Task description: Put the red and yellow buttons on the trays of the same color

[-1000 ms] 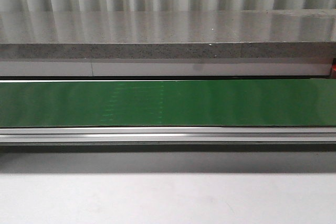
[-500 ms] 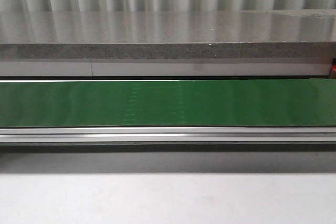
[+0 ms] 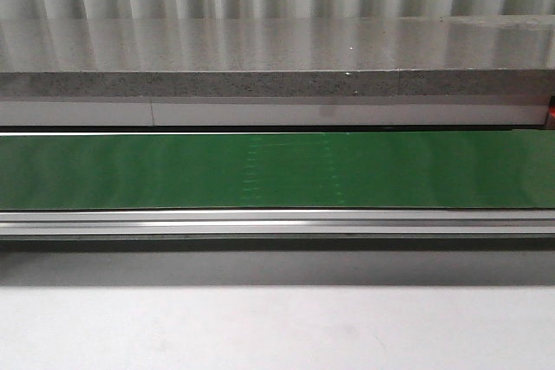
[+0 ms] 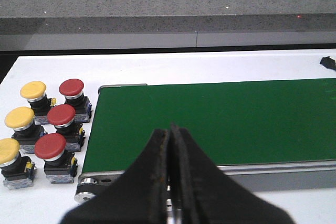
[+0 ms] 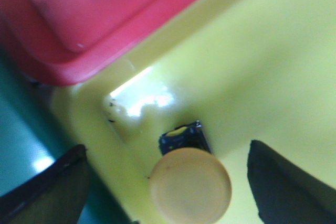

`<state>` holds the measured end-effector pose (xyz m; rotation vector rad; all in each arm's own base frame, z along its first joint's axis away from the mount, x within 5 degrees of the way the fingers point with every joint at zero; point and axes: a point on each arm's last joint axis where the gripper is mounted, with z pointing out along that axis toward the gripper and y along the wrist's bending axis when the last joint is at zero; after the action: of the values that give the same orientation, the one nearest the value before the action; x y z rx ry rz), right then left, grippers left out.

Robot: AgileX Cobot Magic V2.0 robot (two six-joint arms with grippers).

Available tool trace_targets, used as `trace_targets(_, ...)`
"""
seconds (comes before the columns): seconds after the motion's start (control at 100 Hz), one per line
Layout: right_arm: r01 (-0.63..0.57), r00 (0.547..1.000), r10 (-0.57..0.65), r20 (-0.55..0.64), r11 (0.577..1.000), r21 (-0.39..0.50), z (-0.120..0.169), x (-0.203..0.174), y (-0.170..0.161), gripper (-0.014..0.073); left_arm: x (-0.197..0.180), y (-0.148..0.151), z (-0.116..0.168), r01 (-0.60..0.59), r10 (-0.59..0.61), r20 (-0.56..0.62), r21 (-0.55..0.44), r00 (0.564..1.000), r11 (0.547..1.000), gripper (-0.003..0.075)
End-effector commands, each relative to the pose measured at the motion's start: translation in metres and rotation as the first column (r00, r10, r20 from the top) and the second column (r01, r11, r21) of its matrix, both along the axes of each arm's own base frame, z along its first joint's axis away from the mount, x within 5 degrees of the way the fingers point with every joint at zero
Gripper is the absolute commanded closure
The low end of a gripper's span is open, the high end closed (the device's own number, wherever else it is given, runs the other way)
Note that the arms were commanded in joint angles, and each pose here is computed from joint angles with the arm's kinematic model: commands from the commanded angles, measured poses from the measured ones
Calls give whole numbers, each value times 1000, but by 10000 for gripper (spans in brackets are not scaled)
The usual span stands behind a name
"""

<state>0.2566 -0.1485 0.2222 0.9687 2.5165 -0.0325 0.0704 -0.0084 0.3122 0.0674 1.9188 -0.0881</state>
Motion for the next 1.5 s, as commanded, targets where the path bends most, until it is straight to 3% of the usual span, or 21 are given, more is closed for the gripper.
trace_targets(0.0,15,991,-7,132,998,-65,39,-5,3,-20,2,0,14,-2,4,91,-14,996,1000,740)
trace_targets(0.15,-8,972,35,234,993,-116,73,-16,21,-20,2,0,14,-2,4,91,-14,996,1000,740)
trace_targets(0.27,-109,942,159,297,978,-180,98,-23,50,-20,2,0,14,-2,4,91,-14,996,1000,740)
trace_targets(0.47,-324,827,421,373,899,-296,130,-36,108,-20,2,0,14,-2,4,91,-14,996,1000,740)
trace_targets(0.61,-406,750,526,401,845,-348,138,-55,132,-20,2,0,14,-2,4,91,-14,996,1000,740)
trace_targets(0.82,-455,702,585,406,807,-376,129,-84,145,-10,2,0,14,-2,4,91,-14,996,1000,740)
trace_targets(0.96,-447,694,585,419,807,-386,127,-96,145,134,2,0,14,-2,4,91,-14,996,1000,740)
trace_targets(1.23,-444,689,586,426,806,-391,129,-102,146,660,2,0,14,-2,4,91,-14,996,1000,740)
trace_targets(1.49,-448,692,587,421,806,-388,129,-102,146,662,2,0,14,-2,4,91,-14,996,1000,740)
